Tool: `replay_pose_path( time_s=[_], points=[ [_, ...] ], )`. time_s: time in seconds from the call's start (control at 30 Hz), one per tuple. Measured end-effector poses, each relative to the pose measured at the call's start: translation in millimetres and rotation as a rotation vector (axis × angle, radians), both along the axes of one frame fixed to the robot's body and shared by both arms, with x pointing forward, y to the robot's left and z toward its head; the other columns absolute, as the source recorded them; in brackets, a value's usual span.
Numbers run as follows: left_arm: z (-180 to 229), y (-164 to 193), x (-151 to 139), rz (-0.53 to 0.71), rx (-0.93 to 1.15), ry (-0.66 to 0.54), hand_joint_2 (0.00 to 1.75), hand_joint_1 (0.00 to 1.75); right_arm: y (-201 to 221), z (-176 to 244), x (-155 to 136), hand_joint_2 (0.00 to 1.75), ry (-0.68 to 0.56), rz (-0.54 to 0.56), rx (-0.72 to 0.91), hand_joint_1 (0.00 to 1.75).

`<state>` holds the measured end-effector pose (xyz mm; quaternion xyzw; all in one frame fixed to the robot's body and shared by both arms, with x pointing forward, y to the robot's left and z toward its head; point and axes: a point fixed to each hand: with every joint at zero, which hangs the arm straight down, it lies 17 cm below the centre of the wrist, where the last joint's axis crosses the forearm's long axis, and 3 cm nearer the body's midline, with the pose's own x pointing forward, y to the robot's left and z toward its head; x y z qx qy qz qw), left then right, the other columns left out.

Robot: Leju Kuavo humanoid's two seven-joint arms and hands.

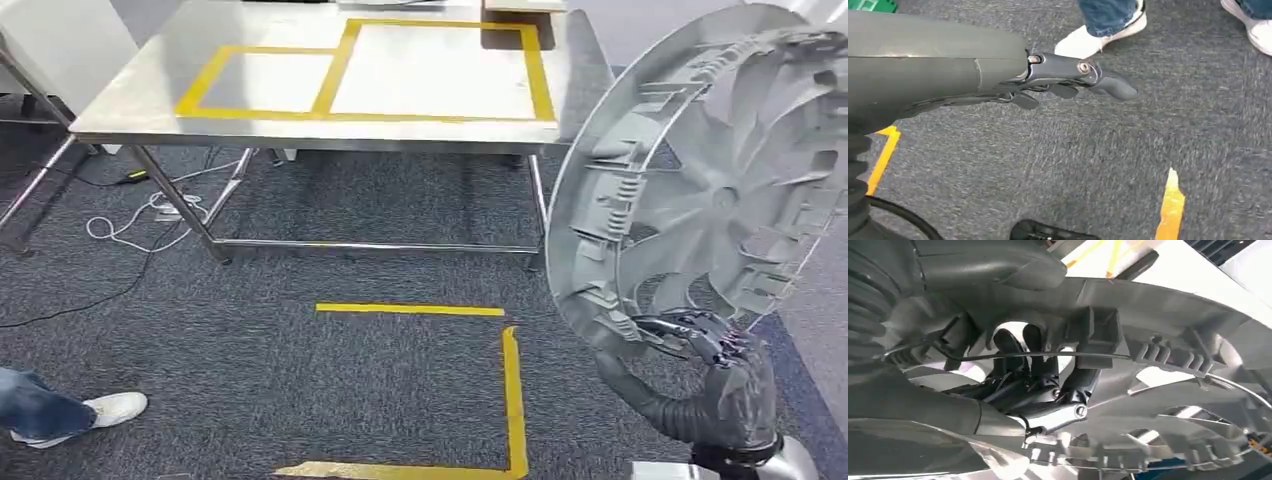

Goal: Take the parts from the cabinet and place them on the table.

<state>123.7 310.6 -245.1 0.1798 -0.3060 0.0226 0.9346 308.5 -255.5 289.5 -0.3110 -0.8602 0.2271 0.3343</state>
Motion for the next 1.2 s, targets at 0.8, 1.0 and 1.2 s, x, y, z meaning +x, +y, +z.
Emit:
replay_pose_path(
  time_s=[0.8, 1.0, 1.2],
  points=[
    [-0.5, -0.4, -1.0, -0.014, -0.006, -0.004, 1.75, 0.00, 0.1, -0.8, -0.4, 1.75, 0.001, -0.002, -0.005, 1.75],
    [-0.3, -1.2, 0.3, -0.017, -0.007, -0.006, 1.75, 0.00, -0.2, -2.6, -1.1, 1.75, 0.006, -0.004, -0.009, 1.75],
    [-0.5, -2.4, 0.9, -0.017, -0.010, -0.006, 1.75, 0.00, -0.7, -2.4, -1.2, 1.75, 0.005, -0.006, -0.009, 1.75]
  ],
)
